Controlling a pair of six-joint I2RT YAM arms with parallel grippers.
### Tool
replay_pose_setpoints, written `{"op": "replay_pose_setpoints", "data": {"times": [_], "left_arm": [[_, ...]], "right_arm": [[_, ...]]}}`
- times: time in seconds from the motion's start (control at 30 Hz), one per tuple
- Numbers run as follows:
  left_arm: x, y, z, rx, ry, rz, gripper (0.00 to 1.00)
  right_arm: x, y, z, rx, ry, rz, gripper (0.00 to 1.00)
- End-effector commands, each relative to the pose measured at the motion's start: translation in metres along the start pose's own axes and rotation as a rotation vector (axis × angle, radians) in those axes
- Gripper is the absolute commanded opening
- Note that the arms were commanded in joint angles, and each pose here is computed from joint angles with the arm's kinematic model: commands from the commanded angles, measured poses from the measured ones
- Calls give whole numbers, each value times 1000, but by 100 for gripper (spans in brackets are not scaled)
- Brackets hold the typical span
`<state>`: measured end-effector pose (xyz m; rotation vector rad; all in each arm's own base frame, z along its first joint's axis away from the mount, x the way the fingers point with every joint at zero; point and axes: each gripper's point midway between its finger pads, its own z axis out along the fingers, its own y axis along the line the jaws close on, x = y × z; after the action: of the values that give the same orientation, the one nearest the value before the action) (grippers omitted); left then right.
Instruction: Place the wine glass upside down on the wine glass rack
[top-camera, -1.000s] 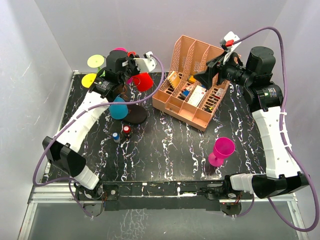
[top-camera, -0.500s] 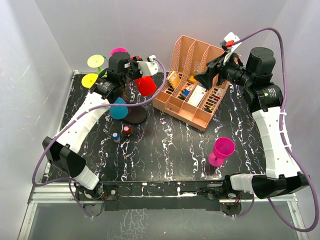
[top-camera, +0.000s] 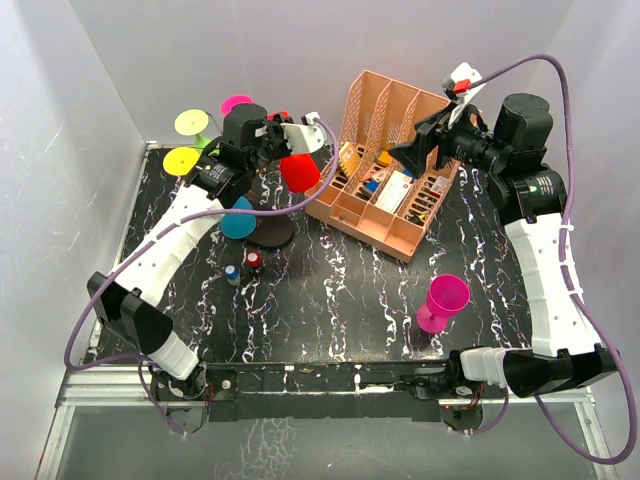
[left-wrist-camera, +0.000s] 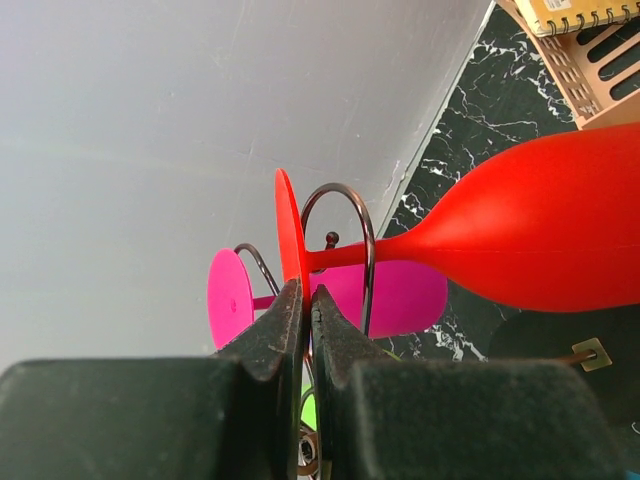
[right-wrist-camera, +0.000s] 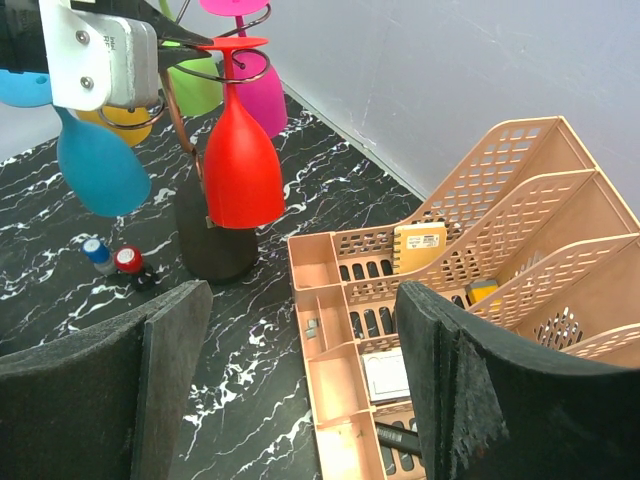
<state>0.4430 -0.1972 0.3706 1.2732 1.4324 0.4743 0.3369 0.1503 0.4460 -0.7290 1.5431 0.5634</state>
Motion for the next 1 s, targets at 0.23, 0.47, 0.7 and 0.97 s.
{"op": "replay_pose_setpoints", "data": {"times": [0.23,0.47,0.7,0.97], "left_arm": [[-19,25,0,-93,-47,-24,0],[-13,26,6,-126,-21,-20,0],[-4,25,9,-150,20,-5,3],[5,22,10,-157,60,7,5]], "right_arm": [[-18,1,-6,8,-60,-41,81],[-18,2,-6,6,-60,-42,81],[-17,2,-6,4,-58,-40,81],[-16,2,-7,6,-58,-41,81]]}}
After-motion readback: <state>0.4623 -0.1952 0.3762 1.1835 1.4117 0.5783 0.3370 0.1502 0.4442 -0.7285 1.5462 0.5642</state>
